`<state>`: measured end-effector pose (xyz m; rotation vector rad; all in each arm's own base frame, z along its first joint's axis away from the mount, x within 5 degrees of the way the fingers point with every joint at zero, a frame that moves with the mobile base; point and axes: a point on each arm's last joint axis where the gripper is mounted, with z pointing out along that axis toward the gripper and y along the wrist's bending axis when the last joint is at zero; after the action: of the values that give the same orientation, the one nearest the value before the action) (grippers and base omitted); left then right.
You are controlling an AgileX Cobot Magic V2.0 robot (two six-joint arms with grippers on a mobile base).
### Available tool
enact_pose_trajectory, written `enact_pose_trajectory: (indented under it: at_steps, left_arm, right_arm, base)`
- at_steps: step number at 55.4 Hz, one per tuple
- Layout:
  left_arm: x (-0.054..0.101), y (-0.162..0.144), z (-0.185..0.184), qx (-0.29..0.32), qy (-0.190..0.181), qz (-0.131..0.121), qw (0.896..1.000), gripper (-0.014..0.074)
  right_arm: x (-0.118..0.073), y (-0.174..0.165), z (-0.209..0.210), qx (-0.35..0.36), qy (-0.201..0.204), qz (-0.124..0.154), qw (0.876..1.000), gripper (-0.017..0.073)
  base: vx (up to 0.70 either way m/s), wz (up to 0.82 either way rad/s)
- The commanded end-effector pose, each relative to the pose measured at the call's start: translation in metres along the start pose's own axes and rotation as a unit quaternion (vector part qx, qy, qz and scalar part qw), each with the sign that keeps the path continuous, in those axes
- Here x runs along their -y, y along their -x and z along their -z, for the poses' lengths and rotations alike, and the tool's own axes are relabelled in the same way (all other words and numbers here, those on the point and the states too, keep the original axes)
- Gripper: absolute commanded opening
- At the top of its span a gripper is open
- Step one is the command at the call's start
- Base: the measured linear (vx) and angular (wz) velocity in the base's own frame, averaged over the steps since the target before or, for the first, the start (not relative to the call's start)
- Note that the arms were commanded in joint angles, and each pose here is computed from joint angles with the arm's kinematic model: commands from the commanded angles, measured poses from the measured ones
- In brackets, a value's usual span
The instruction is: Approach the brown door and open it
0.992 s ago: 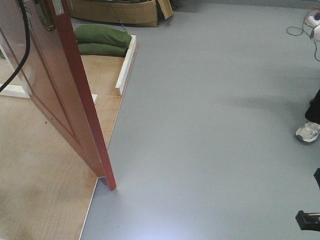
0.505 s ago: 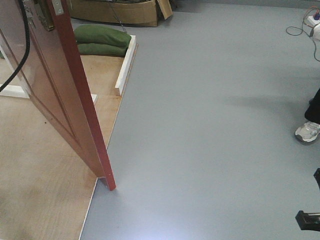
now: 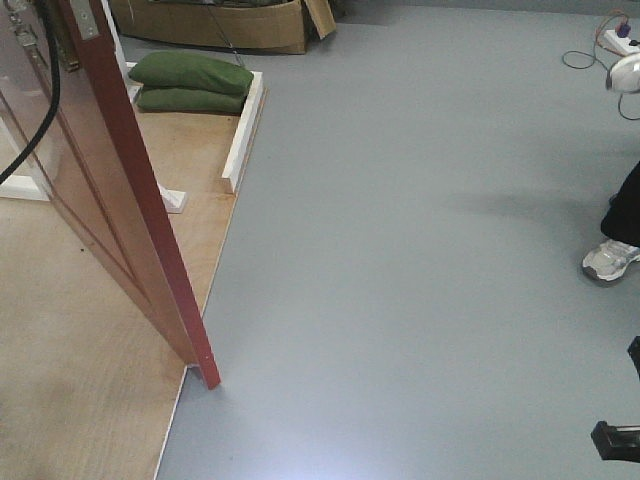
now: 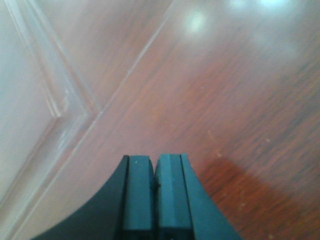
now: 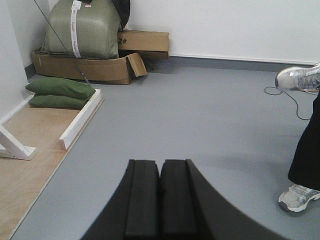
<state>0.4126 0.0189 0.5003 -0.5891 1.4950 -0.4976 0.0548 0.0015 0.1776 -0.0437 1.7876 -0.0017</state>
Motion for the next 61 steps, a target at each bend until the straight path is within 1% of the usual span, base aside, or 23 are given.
enact_pose_trajectory:
  at_steps: [1,37,61]
  left_arm:
    - [0.0229,0.0268,0.0234,0.06,-0.053,0.002,0.997,-0.0003]
    - [0.0231,0.027,0.0234,0.061,-0.054,0.002,0.997,-0.0003]
    - [0.023,0.0269,0.0234,0.061,-0.054,0.002,0.997,-0.0003]
  right_arm:
    - [0.0005,0.0067,0.0008,0.045,-0.004,0.006,0.999,0.0]
    - [0.0005,0.0067,0.0008,0.045,-0.004,0.006,0.999,0.0]
    - [0.0005,0.0067,0.0008,0.045,-0.004,0.006,0.999,0.0]
  base:
    - [0.01,-0.03]
    - [0.01,-0.01]
    - [0.08,-0.04]
